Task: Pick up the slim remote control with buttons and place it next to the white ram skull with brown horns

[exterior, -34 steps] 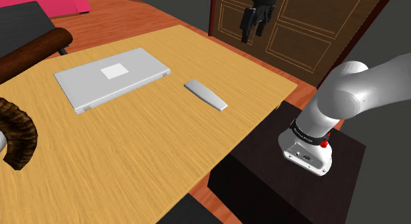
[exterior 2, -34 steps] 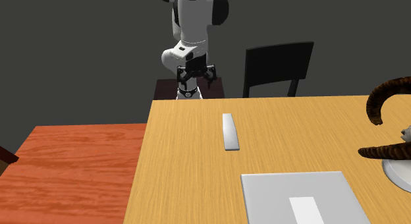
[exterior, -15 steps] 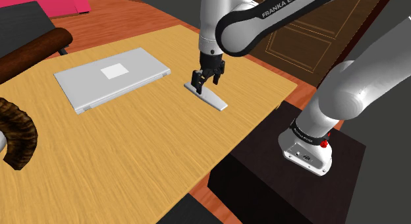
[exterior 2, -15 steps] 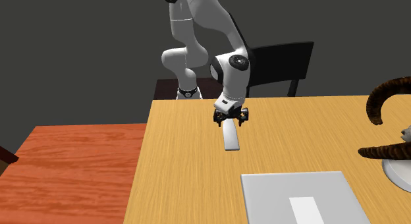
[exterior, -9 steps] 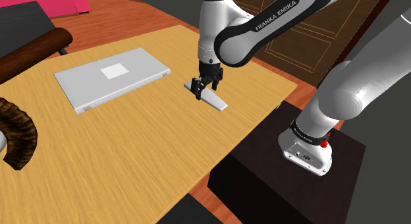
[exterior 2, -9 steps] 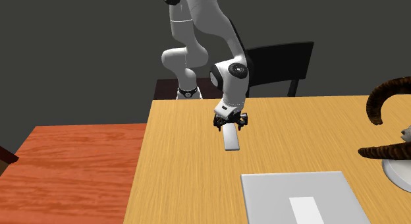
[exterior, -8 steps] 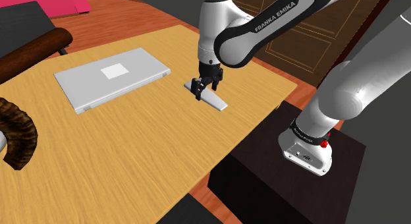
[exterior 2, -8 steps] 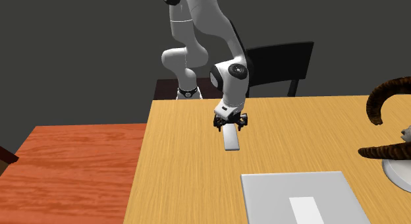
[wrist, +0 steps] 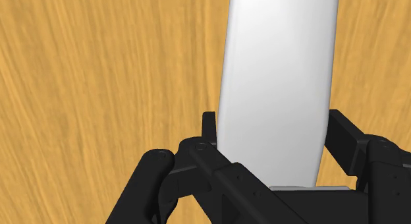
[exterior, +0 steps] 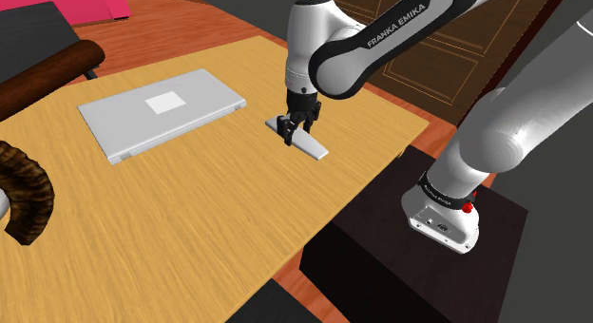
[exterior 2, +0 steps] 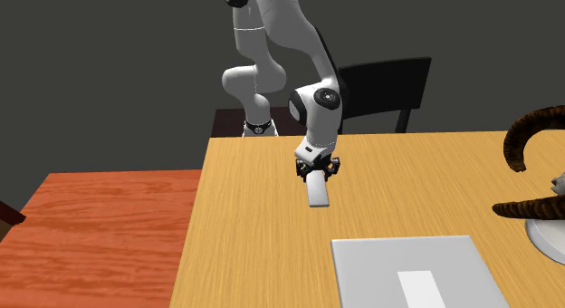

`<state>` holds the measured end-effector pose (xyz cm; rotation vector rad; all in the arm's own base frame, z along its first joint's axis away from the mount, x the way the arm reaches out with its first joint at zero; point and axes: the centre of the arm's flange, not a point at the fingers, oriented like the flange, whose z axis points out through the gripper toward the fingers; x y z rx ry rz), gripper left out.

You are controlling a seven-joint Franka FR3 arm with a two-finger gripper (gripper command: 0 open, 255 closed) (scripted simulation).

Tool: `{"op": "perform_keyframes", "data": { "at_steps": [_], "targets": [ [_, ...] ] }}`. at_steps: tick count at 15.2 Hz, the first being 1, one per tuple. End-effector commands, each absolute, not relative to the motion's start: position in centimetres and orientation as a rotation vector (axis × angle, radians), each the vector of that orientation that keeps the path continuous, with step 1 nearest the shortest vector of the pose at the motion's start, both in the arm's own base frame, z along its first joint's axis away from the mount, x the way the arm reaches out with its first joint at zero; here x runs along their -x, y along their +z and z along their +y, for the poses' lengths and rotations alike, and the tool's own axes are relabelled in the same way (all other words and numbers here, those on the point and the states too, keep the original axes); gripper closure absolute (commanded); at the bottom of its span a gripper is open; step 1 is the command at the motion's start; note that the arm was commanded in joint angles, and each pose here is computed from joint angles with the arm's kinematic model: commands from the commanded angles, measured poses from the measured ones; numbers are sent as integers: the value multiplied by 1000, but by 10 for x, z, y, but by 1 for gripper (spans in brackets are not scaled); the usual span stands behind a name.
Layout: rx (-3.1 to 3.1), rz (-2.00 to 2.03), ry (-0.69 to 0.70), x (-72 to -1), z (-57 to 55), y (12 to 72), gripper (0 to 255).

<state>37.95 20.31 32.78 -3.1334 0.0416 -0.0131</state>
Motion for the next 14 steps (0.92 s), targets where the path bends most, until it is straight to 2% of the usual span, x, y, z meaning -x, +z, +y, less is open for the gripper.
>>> {"op": "perform_keyframes", "data": {
  "at_steps": [1, 9, 14],
  "targets": [
    [3133, 42, -12, -379, 203, 327, 255],
    [3133, 42, -12, -379, 203, 327, 255],
    [3133, 42, -12, -379, 203, 354, 255]
  ]
}}
